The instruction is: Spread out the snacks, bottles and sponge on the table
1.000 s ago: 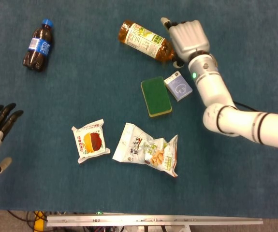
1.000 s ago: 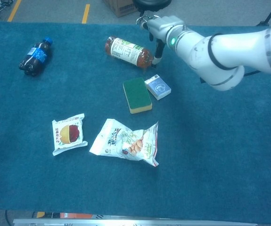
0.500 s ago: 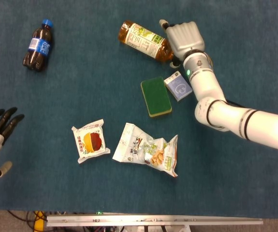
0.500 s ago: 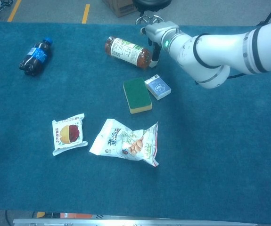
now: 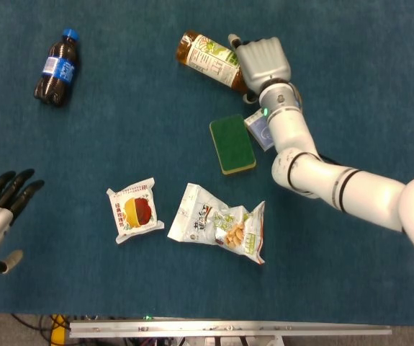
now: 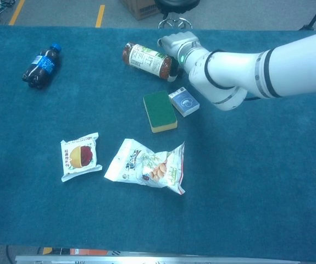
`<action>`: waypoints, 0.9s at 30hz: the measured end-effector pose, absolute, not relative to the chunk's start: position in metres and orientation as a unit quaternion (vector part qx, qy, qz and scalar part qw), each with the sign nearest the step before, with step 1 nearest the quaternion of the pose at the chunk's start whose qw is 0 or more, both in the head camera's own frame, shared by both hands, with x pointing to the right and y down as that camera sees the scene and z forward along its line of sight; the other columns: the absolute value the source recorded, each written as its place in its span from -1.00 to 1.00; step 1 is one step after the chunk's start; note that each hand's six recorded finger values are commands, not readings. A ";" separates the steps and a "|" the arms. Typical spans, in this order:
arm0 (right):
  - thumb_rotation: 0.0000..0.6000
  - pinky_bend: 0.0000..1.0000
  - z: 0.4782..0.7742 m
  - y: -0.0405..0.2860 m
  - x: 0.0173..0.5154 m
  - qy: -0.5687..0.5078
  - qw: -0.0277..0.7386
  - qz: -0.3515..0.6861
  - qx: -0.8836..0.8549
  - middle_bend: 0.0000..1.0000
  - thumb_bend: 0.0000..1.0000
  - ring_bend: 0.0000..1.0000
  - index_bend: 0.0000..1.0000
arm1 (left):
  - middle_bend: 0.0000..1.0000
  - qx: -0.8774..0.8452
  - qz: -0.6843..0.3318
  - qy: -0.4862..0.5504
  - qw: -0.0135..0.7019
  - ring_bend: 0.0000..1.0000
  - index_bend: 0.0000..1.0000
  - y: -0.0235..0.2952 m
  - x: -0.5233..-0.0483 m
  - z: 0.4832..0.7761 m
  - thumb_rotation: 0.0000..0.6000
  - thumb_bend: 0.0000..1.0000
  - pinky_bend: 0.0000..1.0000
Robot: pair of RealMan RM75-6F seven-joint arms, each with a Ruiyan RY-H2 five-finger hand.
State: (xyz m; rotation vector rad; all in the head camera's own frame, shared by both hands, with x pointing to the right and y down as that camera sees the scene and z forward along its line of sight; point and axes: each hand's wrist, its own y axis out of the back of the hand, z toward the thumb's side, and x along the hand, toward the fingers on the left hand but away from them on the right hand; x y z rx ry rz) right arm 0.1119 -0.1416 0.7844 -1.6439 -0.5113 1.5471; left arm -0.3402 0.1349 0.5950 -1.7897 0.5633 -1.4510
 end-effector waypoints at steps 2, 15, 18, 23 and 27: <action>1.00 -0.12 0.787 -0.139 0.110 -0.199 0.404 0.612 -0.650 -0.41 -0.70 -0.44 -0.79 | -1.00 -0.700 -0.566 0.219 0.375 -1.00 -1.00 0.135 -0.340 0.595 1.00 -0.52 -0.67; 1.00 0.10 0.789 -0.142 0.108 -0.209 0.433 0.613 -0.628 -0.26 -0.70 -0.28 -0.28 | -1.00 -0.709 -0.561 0.209 0.374 -1.00 -1.00 0.140 -0.336 0.594 1.00 -0.52 -0.68; 1.00 0.18 0.789 -0.143 0.109 -0.214 0.439 0.612 -0.622 -0.19 -0.70 -0.21 -0.15 | -1.00 -0.710 -0.560 0.207 0.373 -1.00 -1.00 0.141 -0.336 0.594 1.00 -0.52 -0.68; 1.00 0.29 0.790 -0.145 0.114 -0.217 0.442 0.610 -0.621 -0.08 -0.70 -0.10 -0.06 | -1.00 -0.711 -0.558 0.207 0.374 -1.00 -1.00 0.141 -0.335 0.594 1.00 -0.52 -0.68; 1.00 0.31 0.787 -0.146 0.119 -0.216 0.446 0.606 -0.623 -0.06 -0.71 -0.08 -0.06 | -1.00 -0.712 -0.558 0.206 0.373 -1.00 -1.00 0.142 -0.335 0.595 1.00 -0.52 -0.68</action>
